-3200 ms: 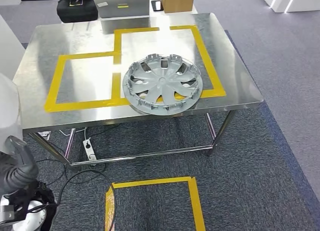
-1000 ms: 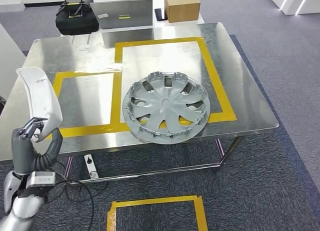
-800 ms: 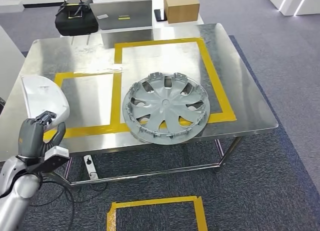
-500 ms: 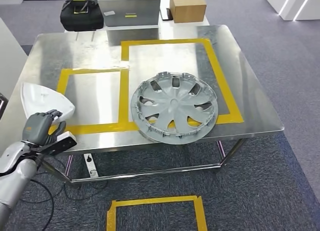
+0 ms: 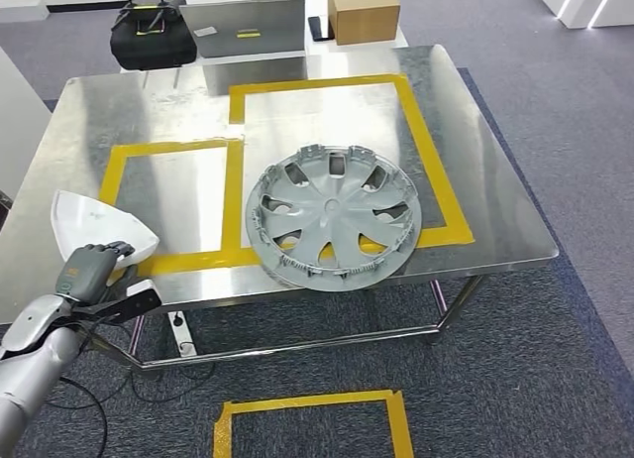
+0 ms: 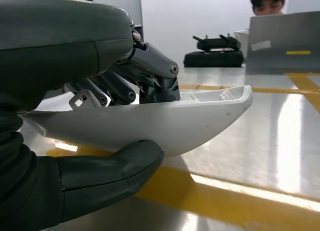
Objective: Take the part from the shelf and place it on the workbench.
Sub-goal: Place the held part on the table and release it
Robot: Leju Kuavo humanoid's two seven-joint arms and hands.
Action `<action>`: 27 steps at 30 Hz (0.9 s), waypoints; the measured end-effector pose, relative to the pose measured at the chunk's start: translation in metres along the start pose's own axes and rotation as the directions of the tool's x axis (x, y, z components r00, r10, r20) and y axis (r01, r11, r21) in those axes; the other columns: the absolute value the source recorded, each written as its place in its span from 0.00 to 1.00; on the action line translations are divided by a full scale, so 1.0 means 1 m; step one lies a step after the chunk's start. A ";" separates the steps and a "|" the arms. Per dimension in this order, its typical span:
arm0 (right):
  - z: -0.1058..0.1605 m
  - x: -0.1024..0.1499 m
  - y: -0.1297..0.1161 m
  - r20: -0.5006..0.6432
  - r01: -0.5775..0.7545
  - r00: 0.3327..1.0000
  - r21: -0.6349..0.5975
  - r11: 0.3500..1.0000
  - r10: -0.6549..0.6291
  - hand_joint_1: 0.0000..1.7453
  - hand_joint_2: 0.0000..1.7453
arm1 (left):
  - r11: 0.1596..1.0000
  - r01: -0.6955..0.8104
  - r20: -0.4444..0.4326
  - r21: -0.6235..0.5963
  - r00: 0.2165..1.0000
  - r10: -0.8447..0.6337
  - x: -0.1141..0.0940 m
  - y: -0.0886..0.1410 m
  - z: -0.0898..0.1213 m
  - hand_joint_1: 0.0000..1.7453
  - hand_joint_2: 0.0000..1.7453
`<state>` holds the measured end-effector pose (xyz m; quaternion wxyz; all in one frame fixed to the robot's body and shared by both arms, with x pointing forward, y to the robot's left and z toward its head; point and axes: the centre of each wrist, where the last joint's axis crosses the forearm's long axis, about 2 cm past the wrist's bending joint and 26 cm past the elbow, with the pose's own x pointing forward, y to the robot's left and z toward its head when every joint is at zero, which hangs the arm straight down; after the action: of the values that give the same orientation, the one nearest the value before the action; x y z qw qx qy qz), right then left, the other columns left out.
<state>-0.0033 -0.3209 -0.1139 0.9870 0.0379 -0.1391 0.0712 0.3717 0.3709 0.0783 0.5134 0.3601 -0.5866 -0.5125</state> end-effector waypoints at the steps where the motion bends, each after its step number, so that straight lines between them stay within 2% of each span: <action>1: 0.000 0.000 0.000 0.000 -0.001 1.000 0.001 1.000 0.001 0.00 0.00 | 1.000 0.000 0.014 -0.008 1.000 0.000 0.003 -0.003 0.000 0.25 1.00; 2: 0.000 0.000 0.000 0.000 -0.003 1.000 0.001 1.000 0.003 0.00 0.00 | 1.000 -0.002 0.028 -0.015 1.000 0.002 0.005 -0.006 0.001 0.00 1.00; 4: 0.000 0.000 0.000 -0.001 -0.004 1.000 0.002 1.000 0.004 0.00 0.00 | 1.000 -0.008 0.048 -0.024 0.999 0.009 0.009 -0.010 0.001 0.00 1.00; 8: 0.000 0.000 0.000 0.001 -0.007 1.000 0.003 1.000 0.007 0.00 0.00 | 0.996 -0.091 0.096 0.003 0.991 0.091 0.022 -0.015 -0.002 0.00 0.00; 13: 0.000 -0.001 0.001 -0.005 -0.005 1.000 -0.003 1.000 0.005 0.00 0.00 | 0.961 -0.266 0.141 0.081 0.957 0.253 0.058 -0.026 -0.006 0.00 0.00; 19: 0.001 -0.004 0.002 -0.012 -0.001 1.000 -0.001 1.000 0.001 0.00 0.00 | 0.918 -0.376 0.185 0.125 0.918 0.351 0.083 -0.029 -0.008 0.00 0.00; 22: 0.001 -0.006 0.003 -0.017 0.013 1.000 -0.007 1.000 -0.013 0.00 0.00 | 0.821 -0.544 0.243 0.172 0.831 0.500 0.111 -0.030 -0.006 0.00 0.00; 25: 0.000 -0.005 0.008 -0.014 0.032 0.999 -0.011 0.999 -0.032 0.00 0.00 | 0.657 -0.709 0.335 0.257 0.703 0.627 0.146 -0.019 -0.001 0.00 0.00; 27: 0.000 -0.007 0.013 -0.017 0.043 0.999 -0.008 0.999 -0.043 0.00 0.00 | 0.558 -0.770 0.395 0.310 0.638 0.661 0.164 -0.011 0.006 0.00 0.00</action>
<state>-0.0121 -0.3085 -0.1147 0.9896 0.0363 -0.1303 0.0497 0.3297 0.2146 0.1065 0.5064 0.1341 -0.8395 -0.1443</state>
